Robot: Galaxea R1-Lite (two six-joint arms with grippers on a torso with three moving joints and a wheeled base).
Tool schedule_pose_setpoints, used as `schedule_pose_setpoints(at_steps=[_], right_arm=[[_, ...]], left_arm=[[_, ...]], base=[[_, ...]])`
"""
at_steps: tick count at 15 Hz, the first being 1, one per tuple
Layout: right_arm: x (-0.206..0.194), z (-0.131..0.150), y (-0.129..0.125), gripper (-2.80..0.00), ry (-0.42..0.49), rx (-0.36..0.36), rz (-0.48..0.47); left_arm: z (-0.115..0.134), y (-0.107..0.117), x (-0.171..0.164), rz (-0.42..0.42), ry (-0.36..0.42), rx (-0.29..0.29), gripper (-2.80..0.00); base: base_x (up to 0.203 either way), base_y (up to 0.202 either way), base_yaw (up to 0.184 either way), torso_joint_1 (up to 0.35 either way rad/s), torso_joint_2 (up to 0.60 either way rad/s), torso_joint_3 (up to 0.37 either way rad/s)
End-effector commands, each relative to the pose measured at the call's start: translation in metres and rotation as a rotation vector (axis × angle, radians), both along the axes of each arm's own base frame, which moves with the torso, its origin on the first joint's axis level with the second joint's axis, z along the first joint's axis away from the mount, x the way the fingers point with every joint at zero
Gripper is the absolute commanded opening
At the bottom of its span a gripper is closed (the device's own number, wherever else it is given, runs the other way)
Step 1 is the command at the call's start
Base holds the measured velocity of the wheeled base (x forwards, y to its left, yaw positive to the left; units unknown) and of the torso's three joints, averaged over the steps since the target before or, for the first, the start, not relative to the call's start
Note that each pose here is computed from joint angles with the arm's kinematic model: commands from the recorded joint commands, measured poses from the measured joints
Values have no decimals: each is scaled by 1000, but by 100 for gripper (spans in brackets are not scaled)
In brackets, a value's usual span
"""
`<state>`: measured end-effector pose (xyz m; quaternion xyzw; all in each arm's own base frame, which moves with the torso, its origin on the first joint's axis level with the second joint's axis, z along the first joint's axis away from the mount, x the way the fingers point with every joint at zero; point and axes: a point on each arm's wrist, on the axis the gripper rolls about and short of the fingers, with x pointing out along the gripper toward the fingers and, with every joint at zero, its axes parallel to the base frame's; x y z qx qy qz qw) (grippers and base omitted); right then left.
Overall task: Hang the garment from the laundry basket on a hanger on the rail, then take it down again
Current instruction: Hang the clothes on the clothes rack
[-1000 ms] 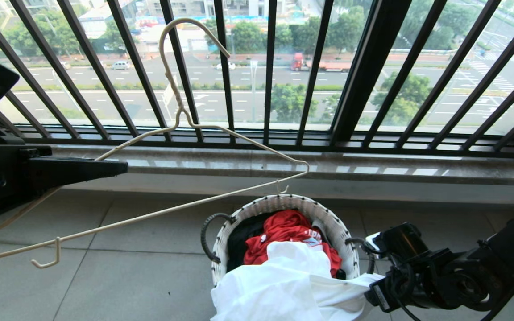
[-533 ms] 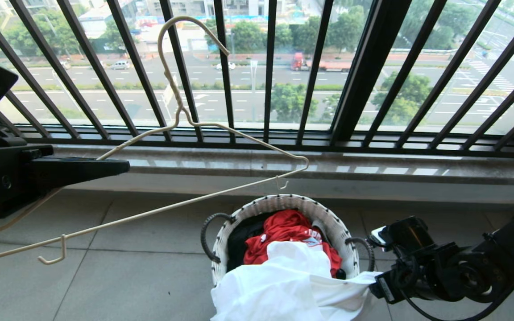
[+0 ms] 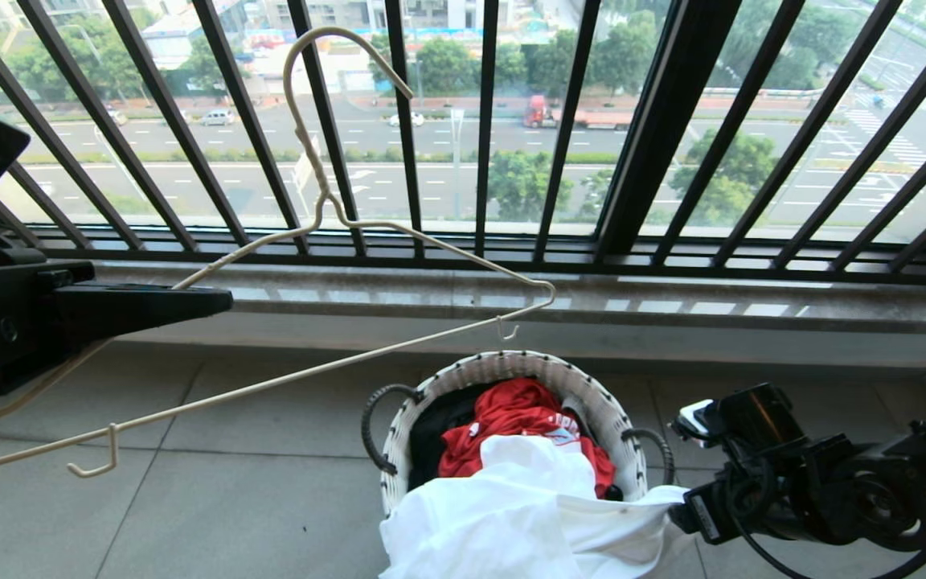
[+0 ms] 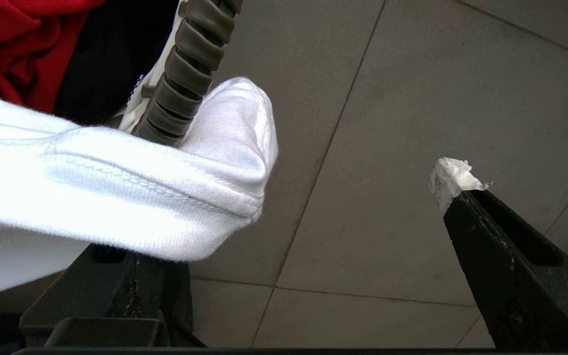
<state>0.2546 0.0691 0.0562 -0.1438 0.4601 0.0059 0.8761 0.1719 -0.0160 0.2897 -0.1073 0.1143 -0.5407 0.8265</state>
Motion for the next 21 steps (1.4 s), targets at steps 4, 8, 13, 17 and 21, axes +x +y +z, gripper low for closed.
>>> schedule_pose_setpoints(at_steps=[4, 8, 13, 17, 21], right_arm=[[6, -11, -1, 0, 9, -25, -20], [12, -19, 0, 0, 3, -38, -24], [20, -23, 2, 0, -49, -39, -22], [11, -7, 0, 0, -90, -23, -17], [-3, 7, -2, 0, -112, 0, 8]], left_arm=[[1, 0, -2, -5, -7, -1, -280], [1, 0, -2, -4, -6, -1, -280], [2, 0, -2, -3, -10, -1, -280], [2, 0, -2, -3, -10, -1, -280], [2, 0, -6, -3, -17, 0, -280]], base=[[0, 0, 0, 0, 0, 0], [0, 0, 0, 0, 0, 0], [0, 0, 0, 0, 0, 0], [0, 0, 0, 0, 0, 0], [0, 0, 0, 0, 0, 0]])
